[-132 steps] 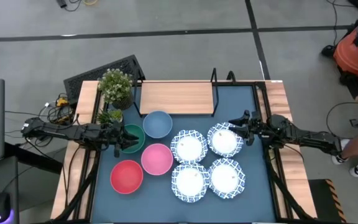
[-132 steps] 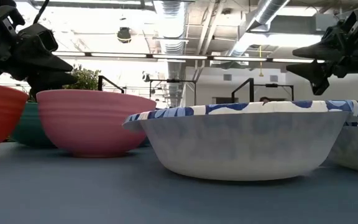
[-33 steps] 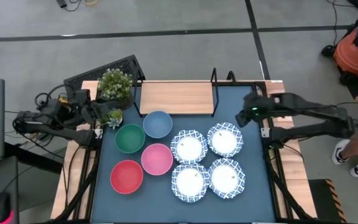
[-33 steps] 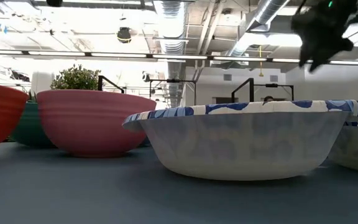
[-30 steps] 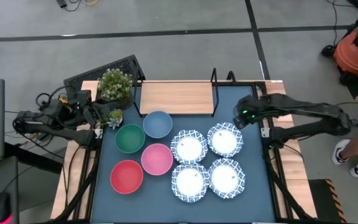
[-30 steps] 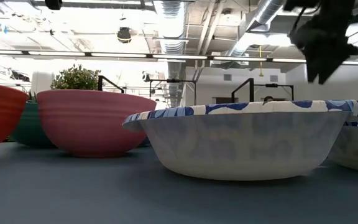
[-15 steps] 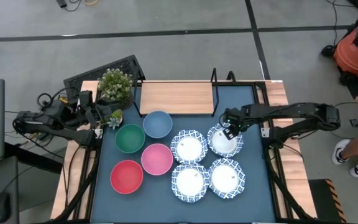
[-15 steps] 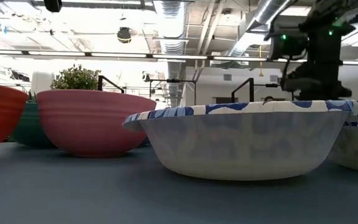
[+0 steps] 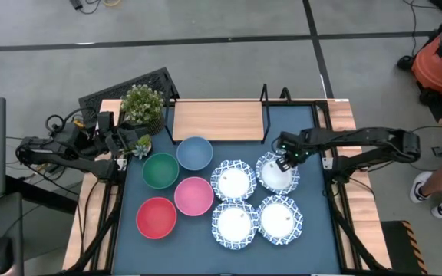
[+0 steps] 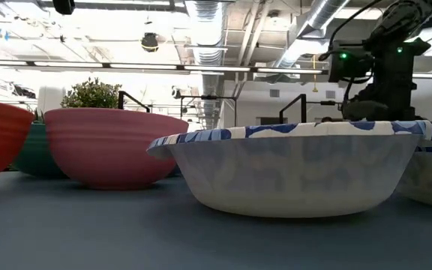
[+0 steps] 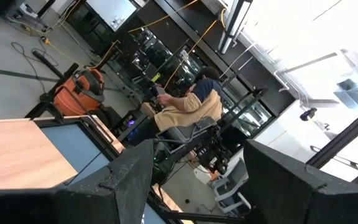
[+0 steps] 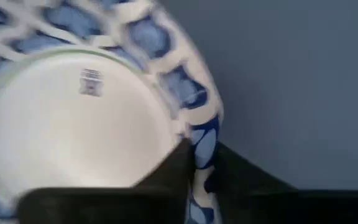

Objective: Place and stack bowls onto a shelf
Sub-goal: Put the white bowl on the shelf

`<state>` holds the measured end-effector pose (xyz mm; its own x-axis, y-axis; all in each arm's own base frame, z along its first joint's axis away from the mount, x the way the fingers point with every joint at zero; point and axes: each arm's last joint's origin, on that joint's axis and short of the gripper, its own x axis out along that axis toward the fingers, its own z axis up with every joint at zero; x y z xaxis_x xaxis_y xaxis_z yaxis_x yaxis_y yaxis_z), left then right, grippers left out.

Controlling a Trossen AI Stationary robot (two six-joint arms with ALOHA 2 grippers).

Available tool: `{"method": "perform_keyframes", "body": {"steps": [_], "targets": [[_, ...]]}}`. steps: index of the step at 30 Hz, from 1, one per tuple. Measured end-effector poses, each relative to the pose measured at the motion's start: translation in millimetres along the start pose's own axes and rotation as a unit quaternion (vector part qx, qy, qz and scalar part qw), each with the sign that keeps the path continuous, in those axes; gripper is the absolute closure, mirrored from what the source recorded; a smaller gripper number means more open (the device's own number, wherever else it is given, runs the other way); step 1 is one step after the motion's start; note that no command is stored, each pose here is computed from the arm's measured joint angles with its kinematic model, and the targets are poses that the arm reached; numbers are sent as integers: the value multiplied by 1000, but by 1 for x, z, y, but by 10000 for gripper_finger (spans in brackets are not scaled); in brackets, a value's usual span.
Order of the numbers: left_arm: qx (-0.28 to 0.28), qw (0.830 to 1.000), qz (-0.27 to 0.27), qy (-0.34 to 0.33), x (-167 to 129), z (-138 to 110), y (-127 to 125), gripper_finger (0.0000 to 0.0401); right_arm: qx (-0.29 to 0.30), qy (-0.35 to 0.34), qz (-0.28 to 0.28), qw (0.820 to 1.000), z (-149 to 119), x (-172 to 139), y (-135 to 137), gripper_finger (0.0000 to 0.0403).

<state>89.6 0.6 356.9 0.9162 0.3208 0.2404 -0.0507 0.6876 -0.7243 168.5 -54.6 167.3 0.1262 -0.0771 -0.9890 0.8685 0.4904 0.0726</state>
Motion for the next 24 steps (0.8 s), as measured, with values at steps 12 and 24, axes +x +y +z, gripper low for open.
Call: {"method": "perform_keyframes", "body": {"steps": [12, 24], "targets": [[4, 1000, 5, 5, 0, -1, 1, 166, -17, 20, -9, 1000, 12, -51, 9, 381], [5, 1000, 12, 13, 0, -3, 3, 166, -63, -108, 159, 979, 34, -213, 36, 381]]}}
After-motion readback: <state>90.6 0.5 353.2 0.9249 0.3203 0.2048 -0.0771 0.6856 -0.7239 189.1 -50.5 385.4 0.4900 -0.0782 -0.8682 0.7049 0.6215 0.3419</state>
